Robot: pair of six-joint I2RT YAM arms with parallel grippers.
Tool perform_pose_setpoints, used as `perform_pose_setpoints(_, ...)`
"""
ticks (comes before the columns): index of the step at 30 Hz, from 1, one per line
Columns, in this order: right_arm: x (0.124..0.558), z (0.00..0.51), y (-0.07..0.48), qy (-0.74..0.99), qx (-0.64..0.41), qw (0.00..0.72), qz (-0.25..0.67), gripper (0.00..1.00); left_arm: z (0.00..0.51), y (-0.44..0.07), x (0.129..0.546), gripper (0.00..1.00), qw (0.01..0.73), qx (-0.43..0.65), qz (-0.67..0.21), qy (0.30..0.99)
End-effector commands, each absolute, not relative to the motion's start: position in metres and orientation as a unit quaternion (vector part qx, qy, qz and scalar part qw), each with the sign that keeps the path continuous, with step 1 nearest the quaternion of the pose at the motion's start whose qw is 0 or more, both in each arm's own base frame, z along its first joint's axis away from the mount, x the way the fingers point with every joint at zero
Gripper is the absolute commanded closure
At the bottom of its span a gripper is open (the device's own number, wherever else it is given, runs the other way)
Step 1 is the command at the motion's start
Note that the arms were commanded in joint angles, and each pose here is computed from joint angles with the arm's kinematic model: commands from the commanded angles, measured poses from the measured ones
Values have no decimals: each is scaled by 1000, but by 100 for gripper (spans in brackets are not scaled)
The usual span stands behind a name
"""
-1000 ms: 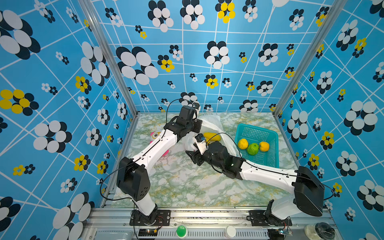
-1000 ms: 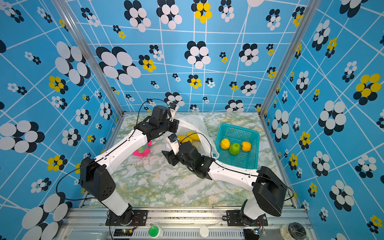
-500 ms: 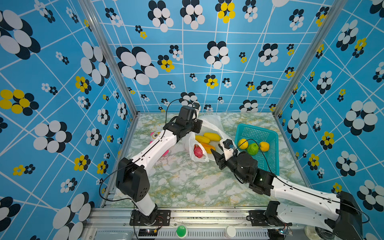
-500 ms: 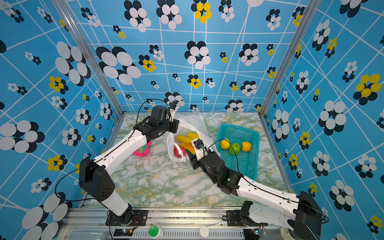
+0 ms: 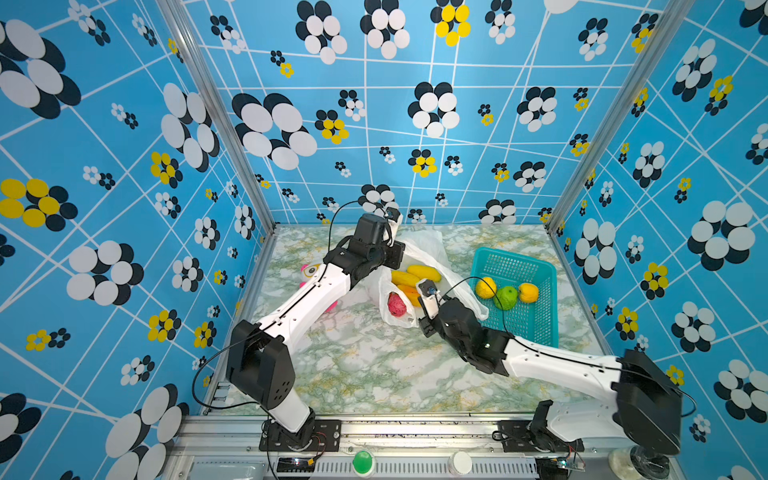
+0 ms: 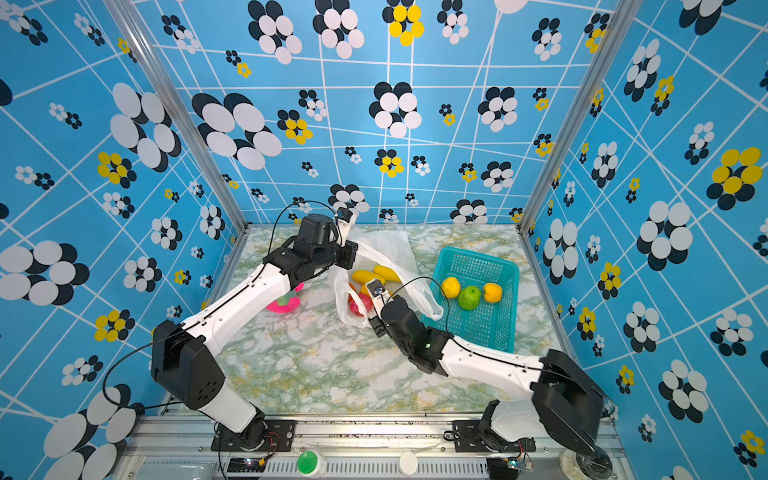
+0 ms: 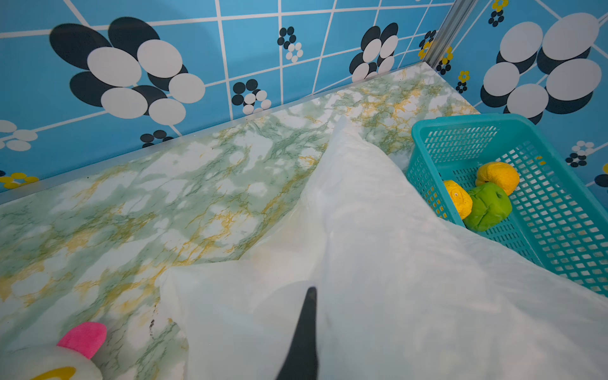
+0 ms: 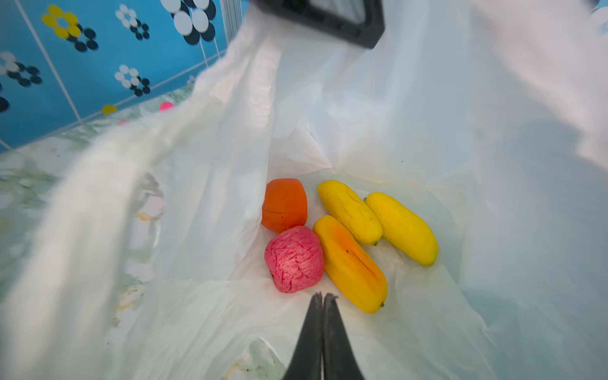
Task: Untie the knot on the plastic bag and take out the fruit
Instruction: 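Lower the open right gripper down inside the bag toward the pink fruit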
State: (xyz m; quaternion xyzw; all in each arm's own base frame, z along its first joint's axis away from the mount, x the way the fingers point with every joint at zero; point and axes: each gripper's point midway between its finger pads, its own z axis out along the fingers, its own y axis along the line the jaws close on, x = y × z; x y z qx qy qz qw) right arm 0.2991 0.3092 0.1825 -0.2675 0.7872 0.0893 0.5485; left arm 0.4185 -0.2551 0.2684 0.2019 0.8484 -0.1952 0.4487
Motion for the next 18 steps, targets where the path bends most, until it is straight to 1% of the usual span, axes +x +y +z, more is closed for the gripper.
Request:
perform_pose_setpoints(1,317,164,330,804,-257,530,88,85,296,-263,407,100,479,220,-222,820)
perform_pose_setpoints(2,320,154,337,808,-260,520,90,81,297,-264,405,100,479,223,-223,819)
perform_pose_setpoints(5,326,131,355,818,-268,499,100,63,290,-262,404,100,476,221,-220,822)
perform_pose_setpoints(7,329,122,364,823,-268,491,102,48,285,-259,403,100,473,217,-214,827)
perform_pose_setpoints(8,331,119,367,825,-266,488,104,38,281,-256,402,100,473,213,-209,829)
perform_pose_setpoints(9,333,115,370,827,-265,484,105,30,278,-253,402,100,475,208,-207,830)
perform_pose_setpoints(10,334,113,374,829,-264,481,107,26,278,-252,402,100,477,207,-206,829)
perform_pose_setpoints(11,336,111,377,831,-265,477,106,23,277,-252,401,100,475,208,-207,830)
perform_pose_setpoints(13,340,109,380,836,-260,472,101,21,280,-253,401,100,476,208,-207,829)
perform_pose_setpoints(18,342,124,371,836,-241,480,110,23,274,-254,403,100,469,208,-204,834)
